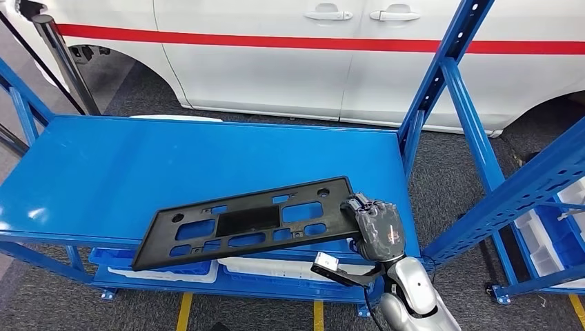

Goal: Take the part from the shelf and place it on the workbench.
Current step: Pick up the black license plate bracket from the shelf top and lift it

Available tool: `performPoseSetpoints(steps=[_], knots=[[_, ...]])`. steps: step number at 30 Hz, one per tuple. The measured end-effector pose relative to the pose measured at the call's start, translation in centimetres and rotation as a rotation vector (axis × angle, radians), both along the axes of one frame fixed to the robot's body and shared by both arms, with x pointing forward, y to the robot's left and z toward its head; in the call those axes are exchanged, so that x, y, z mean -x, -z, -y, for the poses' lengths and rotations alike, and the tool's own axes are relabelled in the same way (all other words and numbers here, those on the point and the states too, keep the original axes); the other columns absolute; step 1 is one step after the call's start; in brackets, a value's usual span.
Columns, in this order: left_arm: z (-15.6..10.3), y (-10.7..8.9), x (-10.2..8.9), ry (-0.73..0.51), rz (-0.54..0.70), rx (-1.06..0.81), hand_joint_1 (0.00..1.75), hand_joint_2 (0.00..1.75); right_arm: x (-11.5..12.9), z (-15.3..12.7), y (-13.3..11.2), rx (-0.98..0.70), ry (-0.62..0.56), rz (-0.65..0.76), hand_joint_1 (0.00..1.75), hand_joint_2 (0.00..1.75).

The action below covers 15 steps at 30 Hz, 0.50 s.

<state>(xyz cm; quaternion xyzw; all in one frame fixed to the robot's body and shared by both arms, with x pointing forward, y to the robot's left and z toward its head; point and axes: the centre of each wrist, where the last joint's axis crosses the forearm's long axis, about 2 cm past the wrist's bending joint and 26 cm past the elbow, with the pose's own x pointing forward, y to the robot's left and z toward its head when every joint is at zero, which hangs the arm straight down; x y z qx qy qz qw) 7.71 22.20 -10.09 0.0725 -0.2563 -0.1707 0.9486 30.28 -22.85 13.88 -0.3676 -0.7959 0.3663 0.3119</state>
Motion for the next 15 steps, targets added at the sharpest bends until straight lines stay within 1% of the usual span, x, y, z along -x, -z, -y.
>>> performPoseSetpoints(steps=[5,10,15], knots=[[0.0,0.0,0.0,-0.007,0.003,0.002,0.0,0.0,0.1,-0.5,-0.9,-0.08,-0.044,-0.012,1.75,1.75],[-0.1,0.0,0.0,-0.021,0.006,0.002,0.0,0.0,0.6,-2.1,-2.7,-0.186,-0.133,-0.013,1.75,1.75],[-0.1,0.0,0.1,-0.037,0.006,-0.002,0.0,0.0,1.3,-3.1,-3.7,-0.245,-0.193,-0.001,1.75,1.75]])
